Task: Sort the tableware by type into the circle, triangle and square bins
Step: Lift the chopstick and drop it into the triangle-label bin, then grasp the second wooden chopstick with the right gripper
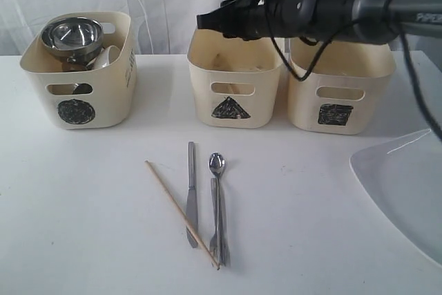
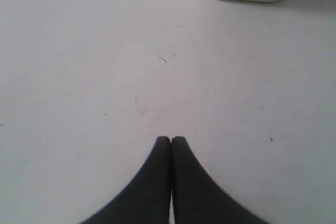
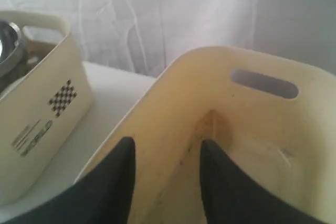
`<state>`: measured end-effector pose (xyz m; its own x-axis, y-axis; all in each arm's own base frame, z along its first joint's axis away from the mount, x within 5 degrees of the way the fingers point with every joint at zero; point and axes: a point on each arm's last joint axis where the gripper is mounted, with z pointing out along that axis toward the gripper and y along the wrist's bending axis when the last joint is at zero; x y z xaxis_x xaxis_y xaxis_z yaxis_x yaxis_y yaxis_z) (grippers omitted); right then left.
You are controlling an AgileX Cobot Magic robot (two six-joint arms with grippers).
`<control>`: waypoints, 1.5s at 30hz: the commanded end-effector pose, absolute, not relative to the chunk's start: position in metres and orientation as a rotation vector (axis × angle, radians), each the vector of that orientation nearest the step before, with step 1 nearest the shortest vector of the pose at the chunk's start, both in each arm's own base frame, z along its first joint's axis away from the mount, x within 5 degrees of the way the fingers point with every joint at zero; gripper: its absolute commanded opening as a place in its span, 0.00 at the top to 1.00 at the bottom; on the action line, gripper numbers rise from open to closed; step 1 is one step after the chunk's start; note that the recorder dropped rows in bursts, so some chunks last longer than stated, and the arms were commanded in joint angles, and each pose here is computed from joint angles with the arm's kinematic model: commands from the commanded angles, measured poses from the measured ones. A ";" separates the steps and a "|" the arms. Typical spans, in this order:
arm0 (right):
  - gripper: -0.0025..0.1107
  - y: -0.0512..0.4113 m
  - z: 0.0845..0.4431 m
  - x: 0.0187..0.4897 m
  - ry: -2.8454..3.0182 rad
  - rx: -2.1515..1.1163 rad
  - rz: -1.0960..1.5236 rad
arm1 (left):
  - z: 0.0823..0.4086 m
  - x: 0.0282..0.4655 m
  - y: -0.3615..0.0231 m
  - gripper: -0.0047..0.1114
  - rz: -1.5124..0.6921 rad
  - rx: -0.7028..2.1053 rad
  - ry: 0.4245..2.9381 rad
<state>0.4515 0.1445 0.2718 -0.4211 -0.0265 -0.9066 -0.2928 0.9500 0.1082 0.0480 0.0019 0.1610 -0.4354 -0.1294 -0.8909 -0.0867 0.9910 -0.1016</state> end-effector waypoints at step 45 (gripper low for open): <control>0.59 0.255 0.144 0.305 2.843 -1.182 0.099 | 0.157 0.047 0.001 0.96 -0.056 -0.155 2.046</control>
<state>0.3040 0.2576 0.1480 -0.6981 -0.7099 -0.0930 -0.7151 0.6977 0.0420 0.0480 0.0019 0.1610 -0.4354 -0.1294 -0.8909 -0.0867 0.9910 -0.1016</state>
